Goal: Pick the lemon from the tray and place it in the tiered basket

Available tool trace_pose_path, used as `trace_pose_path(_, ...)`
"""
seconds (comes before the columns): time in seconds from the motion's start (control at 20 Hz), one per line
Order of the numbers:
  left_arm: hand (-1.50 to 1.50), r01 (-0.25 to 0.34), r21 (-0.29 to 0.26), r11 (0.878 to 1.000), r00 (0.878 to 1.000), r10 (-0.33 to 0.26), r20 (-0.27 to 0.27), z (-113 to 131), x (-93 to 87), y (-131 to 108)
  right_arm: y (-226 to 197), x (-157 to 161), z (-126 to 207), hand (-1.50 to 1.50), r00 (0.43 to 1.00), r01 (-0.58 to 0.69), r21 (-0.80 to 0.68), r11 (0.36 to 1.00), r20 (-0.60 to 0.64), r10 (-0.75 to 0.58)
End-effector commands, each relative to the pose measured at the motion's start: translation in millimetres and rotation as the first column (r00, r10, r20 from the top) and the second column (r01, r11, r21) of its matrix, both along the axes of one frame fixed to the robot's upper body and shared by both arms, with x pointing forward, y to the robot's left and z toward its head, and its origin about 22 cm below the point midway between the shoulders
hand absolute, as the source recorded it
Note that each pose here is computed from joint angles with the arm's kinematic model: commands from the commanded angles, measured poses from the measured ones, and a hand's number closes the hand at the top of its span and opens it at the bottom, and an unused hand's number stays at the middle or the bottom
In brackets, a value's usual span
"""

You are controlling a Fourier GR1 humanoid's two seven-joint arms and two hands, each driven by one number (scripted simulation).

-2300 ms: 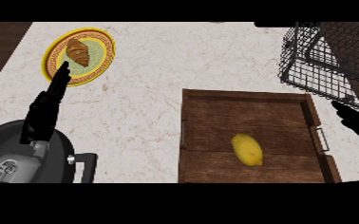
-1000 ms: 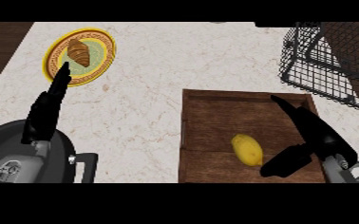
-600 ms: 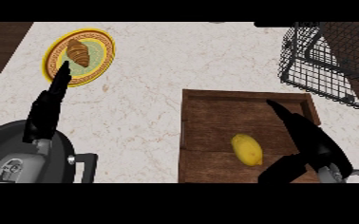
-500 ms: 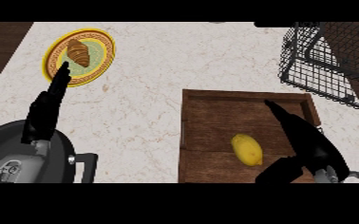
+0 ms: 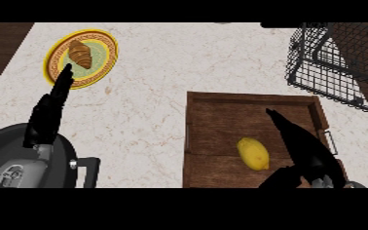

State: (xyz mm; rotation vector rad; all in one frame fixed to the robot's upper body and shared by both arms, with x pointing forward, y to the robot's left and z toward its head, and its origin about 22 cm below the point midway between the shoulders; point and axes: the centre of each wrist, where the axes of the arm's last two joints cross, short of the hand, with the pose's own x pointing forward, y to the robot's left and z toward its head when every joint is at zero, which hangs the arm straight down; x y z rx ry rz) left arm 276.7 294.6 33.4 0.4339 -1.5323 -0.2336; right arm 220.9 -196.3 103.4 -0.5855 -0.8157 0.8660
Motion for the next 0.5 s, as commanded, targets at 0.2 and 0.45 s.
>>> trace_pose_path(0.2,0.0,-0.005,-0.005,1.0,1.0,0.005,0.01,-6.7,-3.5,-4.3,1.9,8.8,-21.1,-1.5,0.99,0.097,-0.053,0.994,-0.101,-0.102)
trace_pose_path(0.45,0.0,0.009,-0.021,1.0,1.0,-0.009,-0.003,-5.8,-1.9,-6.3,26.4,14.2,-32.9,-1.5,0.99,0.069,-0.073,0.995,-0.119,-0.077)
